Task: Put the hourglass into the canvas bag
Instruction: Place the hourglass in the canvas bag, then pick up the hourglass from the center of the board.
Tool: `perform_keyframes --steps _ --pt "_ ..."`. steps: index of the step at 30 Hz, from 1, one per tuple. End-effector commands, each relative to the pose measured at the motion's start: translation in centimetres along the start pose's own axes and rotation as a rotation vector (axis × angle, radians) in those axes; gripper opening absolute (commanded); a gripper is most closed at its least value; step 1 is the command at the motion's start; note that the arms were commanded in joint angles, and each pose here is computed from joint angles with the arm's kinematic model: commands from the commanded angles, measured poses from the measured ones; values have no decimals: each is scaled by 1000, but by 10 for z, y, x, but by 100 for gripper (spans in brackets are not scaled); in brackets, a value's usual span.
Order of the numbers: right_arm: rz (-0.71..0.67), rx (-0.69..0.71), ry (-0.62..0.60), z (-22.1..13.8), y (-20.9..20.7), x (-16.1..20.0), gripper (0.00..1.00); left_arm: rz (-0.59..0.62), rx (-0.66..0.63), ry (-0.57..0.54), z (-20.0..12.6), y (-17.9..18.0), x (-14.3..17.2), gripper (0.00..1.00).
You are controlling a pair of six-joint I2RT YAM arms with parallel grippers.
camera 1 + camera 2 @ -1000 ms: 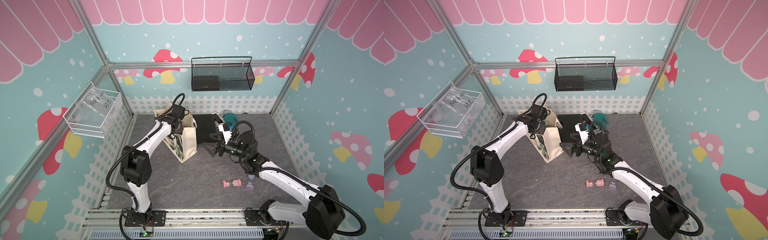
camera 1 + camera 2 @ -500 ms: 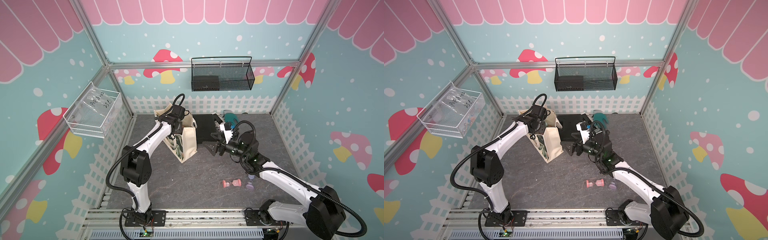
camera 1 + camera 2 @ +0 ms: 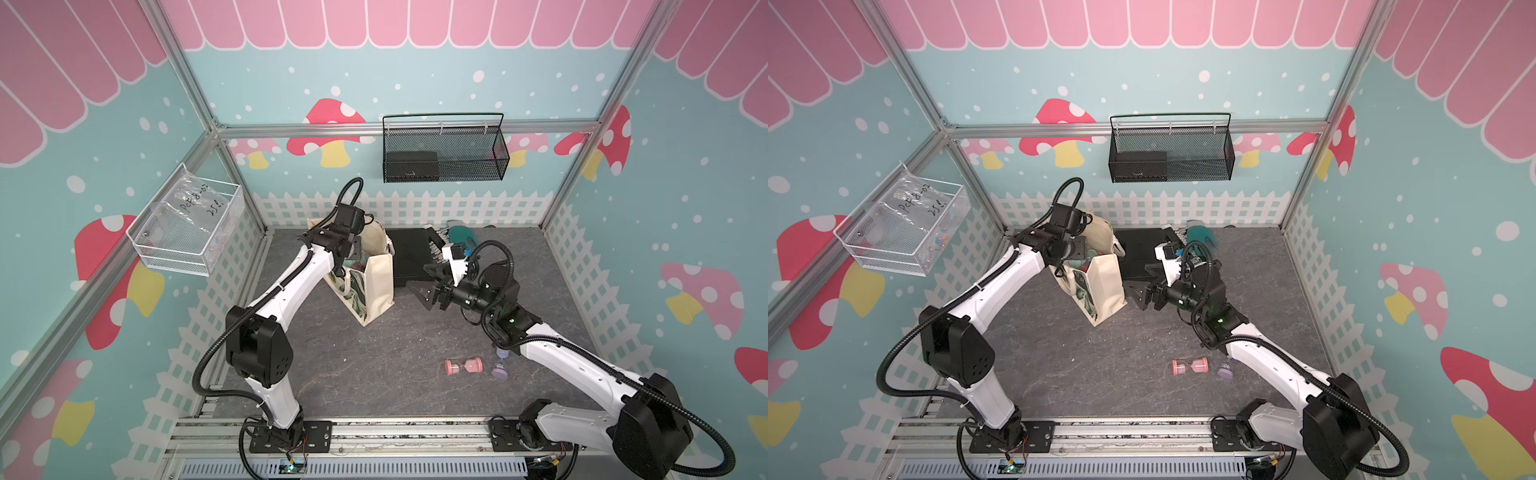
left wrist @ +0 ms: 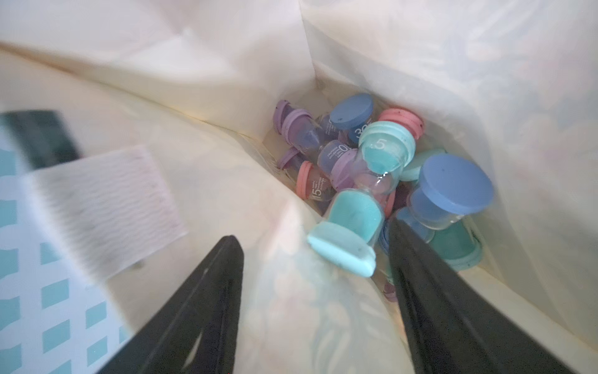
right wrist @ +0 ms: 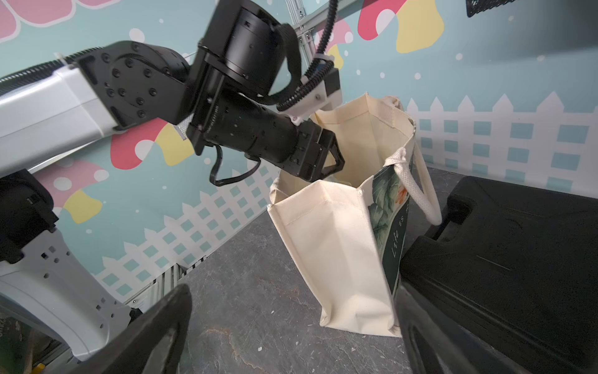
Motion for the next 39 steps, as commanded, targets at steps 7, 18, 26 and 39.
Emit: perform_keyframes --steps 7,18,26,39 --pt "-16 32 -7 -15 3 -6 100 -23 107 -238 -82 1 -12 73" --pt "13 186 54 -37 -2 -4 99 163 435 -557 -145 -38 32 75" --pt "37 310 116 -57 -1 3 100 286 694 -605 -144 -81 79 78" --pt "184 649 205 -97 -28 43 99 417 992 -541 -116 -159 149 78"
Point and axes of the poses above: each gripper's point midway between its finger pads, its own z axis out along the fingers, its own y axis along the line the jaws close on, x = y × z, the point moved 9 cm from there along -z, back along the fingers, and after that the axes turned 15 degrees about z, right-handed, at the moved point
